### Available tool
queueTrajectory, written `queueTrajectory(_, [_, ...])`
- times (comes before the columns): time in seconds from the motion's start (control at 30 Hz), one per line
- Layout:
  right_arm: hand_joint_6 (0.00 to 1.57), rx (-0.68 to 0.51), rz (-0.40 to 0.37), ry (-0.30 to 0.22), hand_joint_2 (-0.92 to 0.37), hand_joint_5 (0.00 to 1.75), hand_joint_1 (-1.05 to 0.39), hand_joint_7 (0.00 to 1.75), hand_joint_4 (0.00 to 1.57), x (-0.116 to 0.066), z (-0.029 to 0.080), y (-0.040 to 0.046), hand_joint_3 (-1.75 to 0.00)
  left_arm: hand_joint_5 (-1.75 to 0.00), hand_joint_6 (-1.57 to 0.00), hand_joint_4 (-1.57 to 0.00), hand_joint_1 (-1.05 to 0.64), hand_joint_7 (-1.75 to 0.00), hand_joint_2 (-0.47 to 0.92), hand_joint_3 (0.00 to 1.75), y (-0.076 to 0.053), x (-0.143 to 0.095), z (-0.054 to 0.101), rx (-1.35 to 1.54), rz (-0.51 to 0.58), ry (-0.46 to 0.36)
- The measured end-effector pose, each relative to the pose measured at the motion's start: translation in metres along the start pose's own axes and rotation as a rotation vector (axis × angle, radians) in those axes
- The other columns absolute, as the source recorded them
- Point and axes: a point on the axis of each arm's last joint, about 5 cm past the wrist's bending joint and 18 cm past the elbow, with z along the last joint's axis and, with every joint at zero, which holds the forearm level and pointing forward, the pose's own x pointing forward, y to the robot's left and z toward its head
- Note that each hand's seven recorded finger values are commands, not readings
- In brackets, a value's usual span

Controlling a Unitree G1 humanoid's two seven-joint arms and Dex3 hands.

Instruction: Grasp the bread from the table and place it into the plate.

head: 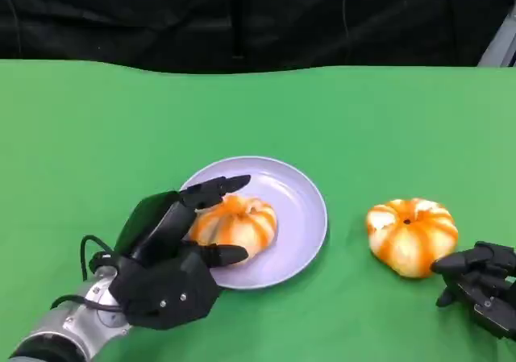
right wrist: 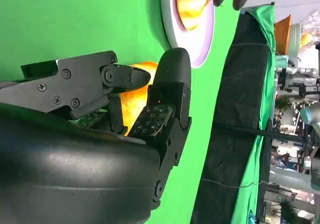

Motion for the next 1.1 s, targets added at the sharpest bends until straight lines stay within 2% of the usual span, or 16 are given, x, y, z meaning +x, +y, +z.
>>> queueTrajectory(0.23, [1.02,0.0,-0.001,0.0,-0.92,1.3,-0.02,0.59,0.8,0.0,0.0,0.0,-0.33,0.0,-0.29,-0.33,-0.94,0.0,0.92,0.3,0.001,-0.003,-0.002,-0.06,-0.024,0.018])
queueTrajectory(0.37, [1.02,0.0,-0.001,0.0,-0.92,1.3,-0.02,0.59,0.8,0.0,0.0,0.0,-0.34,0.0,-0.26,-0.32,-0.99,0.0,0.92,0.36,0.002,-0.004,-0.001,-0.125,0.0,0.013])
queueTrajectory(0.57, [1.02,0.002,0.0,0.0,-0.92,1.3,-0.03,0.58,0.8,0.0,0.0,0.0,-0.34,0.0,-0.26,-0.32,-1.0,0.0,0.92,0.39,0.002,-0.007,0.0,-0.217,0.047,-0.014])
queueTrajectory(0.73, [1.02,0.005,-0.002,-0.001,-0.92,1.3,-0.03,0.58,0.8,0.0,0.0,-0.0001,-0.34,0.0,-0.26,-0.32,-1.0,0.0,0.92,0.39,0.002,-0.007,0.001,-0.23,0.046,-0.019])
queueTrajectory(0.8, [1.02,0.005,-0.002,-0.001,-0.92,1.3,-0.02,0.58,0.79,0.0,0.0,-0.0001,-0.34,-0.03,-0.31,-0.4,-0.95,-0.02,0.92,0.37,0.002,-0.007,0.001,-0.233,0.05,-0.02])
queueTrajectory(0.97, [1.02,0.005,-0.004,0.0,-0.92,1.31,-0.02,0.58,0.79,0.0,0.0,0.0001,-0.35,-0.04,-0.34,-0.45,-0.92,-0.03,0.92,0.34,0.006,-0.012,0.005,-0.293,0.198,-0.124])
queueTrajectory(1.1, [1.02,0.004,-0.003,0.001,-0.92,1.31,-0.02,0.58,0.79,0.0,0.0,0.0003,-0.36,-0.04,-0.35,-0.45,-0.91,-0.02,0.92,0.33,0.006,-0.014,0.004,-0.298,0.215,-0.13])
